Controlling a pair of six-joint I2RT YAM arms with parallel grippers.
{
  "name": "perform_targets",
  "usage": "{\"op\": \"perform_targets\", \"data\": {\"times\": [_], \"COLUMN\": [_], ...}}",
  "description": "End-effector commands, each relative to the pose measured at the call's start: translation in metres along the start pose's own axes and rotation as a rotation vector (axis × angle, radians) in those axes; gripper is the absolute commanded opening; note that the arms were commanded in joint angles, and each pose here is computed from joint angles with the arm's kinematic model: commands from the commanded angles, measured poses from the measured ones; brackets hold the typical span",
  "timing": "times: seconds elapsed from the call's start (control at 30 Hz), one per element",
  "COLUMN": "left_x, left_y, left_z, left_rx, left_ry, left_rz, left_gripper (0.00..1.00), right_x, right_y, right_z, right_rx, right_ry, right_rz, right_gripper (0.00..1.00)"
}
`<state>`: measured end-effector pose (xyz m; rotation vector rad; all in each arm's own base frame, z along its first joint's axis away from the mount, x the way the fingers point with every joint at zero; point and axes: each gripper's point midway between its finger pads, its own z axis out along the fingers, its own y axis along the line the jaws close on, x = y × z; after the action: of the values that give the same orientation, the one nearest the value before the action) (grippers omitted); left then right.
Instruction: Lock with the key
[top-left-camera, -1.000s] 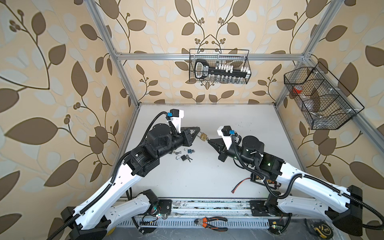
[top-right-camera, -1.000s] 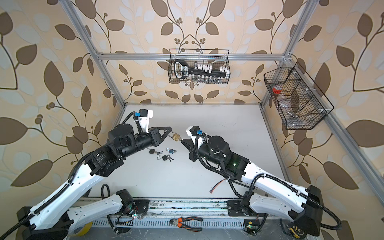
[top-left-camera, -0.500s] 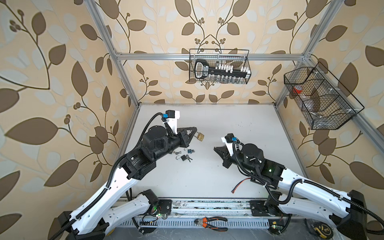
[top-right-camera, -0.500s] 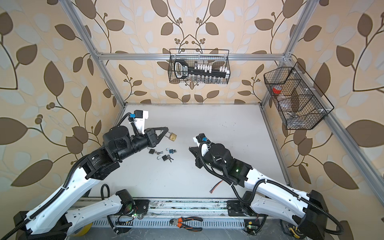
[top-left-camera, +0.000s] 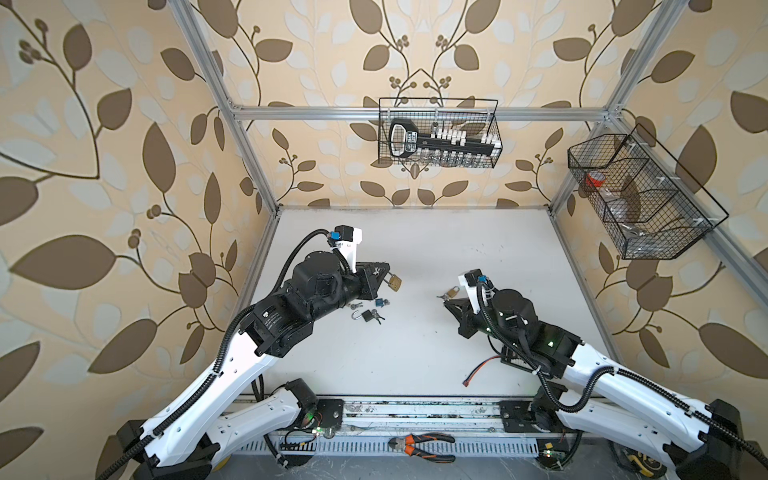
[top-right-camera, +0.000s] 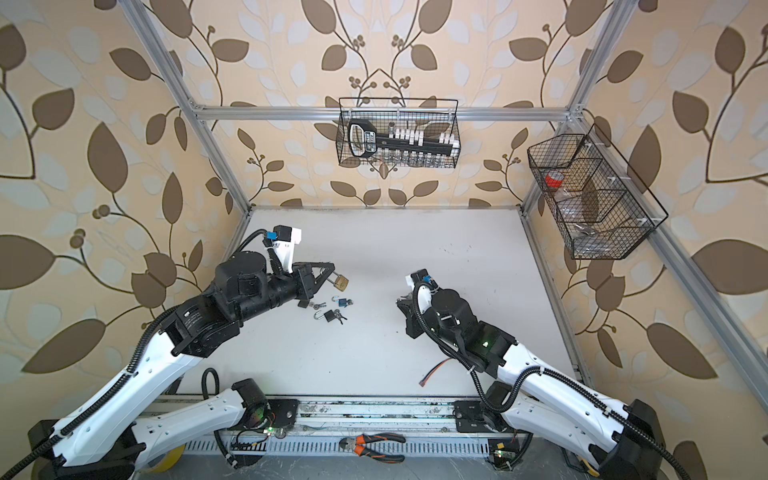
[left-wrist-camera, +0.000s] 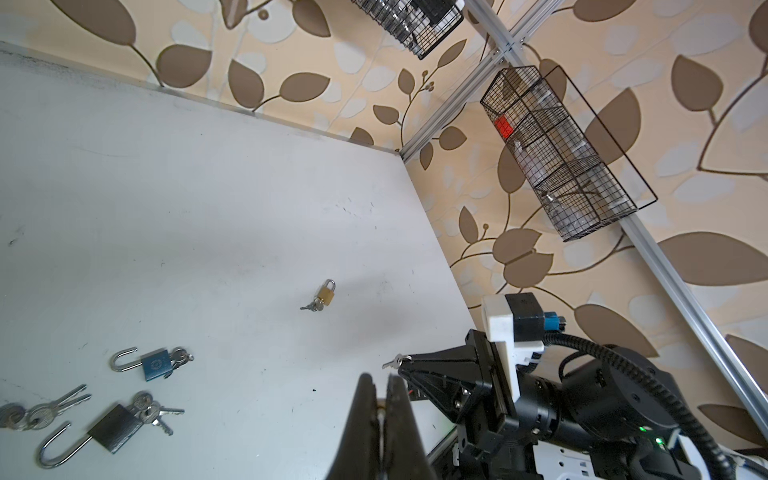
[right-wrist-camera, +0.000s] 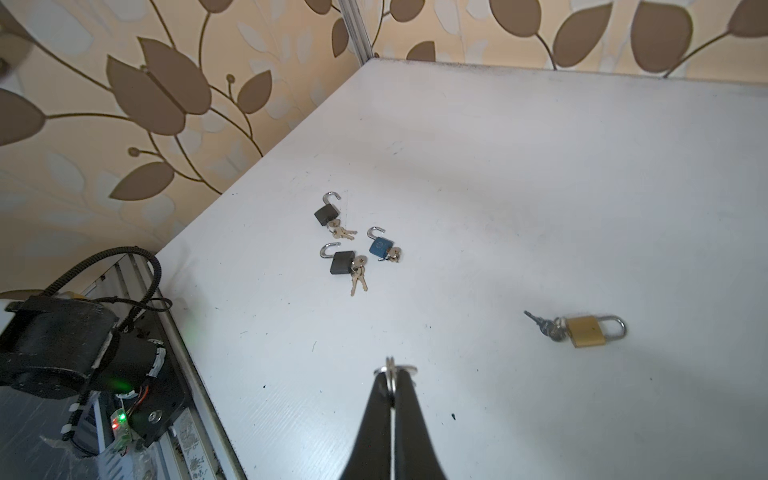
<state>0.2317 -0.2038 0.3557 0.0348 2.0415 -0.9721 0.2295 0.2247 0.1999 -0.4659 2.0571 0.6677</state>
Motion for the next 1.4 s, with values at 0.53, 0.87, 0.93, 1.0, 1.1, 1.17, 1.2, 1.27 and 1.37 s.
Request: {"op": "perform_targets", "data": {"times": [0.53, 0.87, 0.93, 1.0, 1.1, 1.17, 1.2, 1.27, 1.37], "left_x": [0.005, 0.085, 0.096, 0.101, 0.1, 0.096, 0.094, 0.091, 0.091], "left_y": [0.048, 0.043, 0.042, 0.043, 0.044, 0.042, 0.04, 0.039, 0.04], "left_z": [0.031, 0.07, 0.076, 0.079, 0.077, 0.075, 0.074, 0.072, 0.071], "left_rx": [-0.035, -0.065, -0.06, -0.057, -0.061, -0.062, -0.062, -0.066, -0.07], "left_ry": [0.09, 0.258, 0.273, 0.28, 0.269, 0.265, 0.264, 0.261, 0.261], "left_rz": [-0.082, -0.068, -0.081, -0.091, -0.092, -0.081, -0.073, -0.062, -0.055], "left_gripper": [0.0, 0.0, 0.0, 0.0, 0.0, 0.0, 0.0, 0.0, 0.0], "right_x": [0.055, 0.089, 0.098, 0.103, 0.101, 0.101, 0.102, 0.102, 0.101], "right_y": [-0.069, -0.128, -0.132, -0.127, -0.11, -0.109, -0.112, -0.119, -0.135], "right_z": [0.014, 0.007, 0.009, 0.014, 0.026, 0.032, 0.034, 0.037, 0.039], "right_rx": [0.08, 0.267, 0.288, 0.252, 0.129, 0.11, 0.121, 0.137, 0.185], "right_ry": [0.213, 0.359, 0.408, 0.438, 0.458, 0.46, 0.461, 0.464, 0.451], "right_rz": [0.31, 0.45, 0.45, 0.453, 0.484, 0.491, 0.494, 0.496, 0.516], "right_gripper": [0.0, 0.0, 0.0, 0.0, 0.0, 0.0, 0.0, 0.0, 0.0]}}
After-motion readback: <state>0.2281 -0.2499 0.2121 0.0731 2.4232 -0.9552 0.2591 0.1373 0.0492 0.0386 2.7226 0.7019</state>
